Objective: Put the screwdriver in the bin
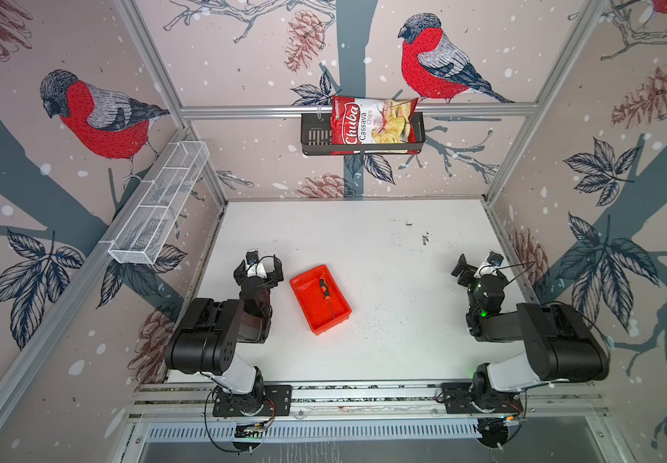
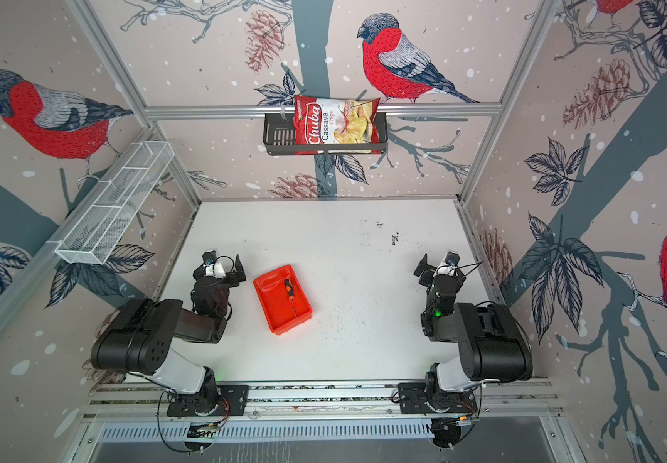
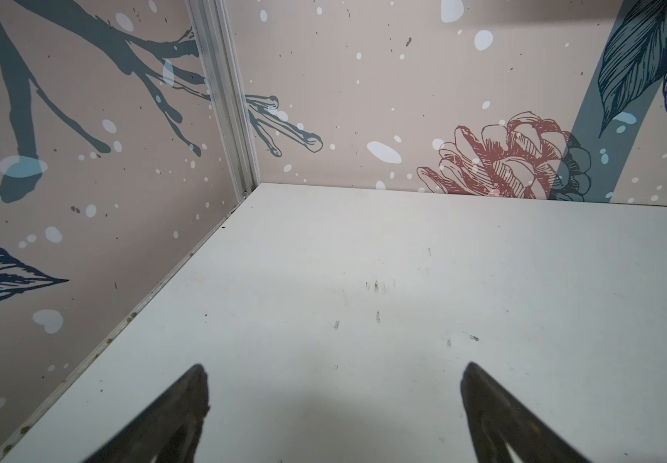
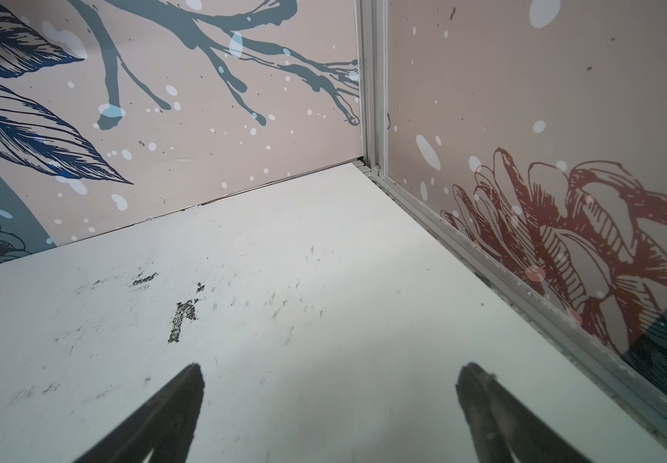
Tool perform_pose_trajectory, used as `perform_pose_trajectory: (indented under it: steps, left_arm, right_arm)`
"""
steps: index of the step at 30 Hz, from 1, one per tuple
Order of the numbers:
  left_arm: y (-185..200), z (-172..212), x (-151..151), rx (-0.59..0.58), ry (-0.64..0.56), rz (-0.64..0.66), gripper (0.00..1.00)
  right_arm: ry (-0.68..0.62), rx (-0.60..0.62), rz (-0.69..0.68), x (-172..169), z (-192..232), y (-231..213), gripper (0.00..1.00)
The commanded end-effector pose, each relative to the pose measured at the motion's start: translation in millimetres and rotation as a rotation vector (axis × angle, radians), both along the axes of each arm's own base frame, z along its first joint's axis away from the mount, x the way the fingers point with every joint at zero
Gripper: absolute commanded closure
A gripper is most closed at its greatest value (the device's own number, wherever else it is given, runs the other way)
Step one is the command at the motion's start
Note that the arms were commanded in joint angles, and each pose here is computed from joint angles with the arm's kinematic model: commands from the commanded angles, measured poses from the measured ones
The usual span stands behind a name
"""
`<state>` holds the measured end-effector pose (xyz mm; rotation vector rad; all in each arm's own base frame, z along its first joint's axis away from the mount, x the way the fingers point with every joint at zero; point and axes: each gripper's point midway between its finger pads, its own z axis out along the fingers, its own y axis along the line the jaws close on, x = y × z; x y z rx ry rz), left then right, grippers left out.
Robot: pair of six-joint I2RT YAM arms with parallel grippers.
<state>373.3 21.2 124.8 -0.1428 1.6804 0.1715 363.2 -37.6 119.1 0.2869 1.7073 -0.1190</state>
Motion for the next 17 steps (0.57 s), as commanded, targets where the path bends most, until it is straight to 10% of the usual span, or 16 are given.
perform_pose_trajectory:
  steps: [1,17]
  left_arm:
    - [-1.0,6.0,1.5,-0.006,-0.023,-0.007,0.03]
    - [-0.9,6.0,1.6,-0.006,-0.023,-0.006,0.03]
  right_arm:
    - [-0.029,-0.014,0.0,3.1,8.5,0.9,0.0]
    - [-0.027,-0.018,0.001,3.9,8.5,2.3,0.01]
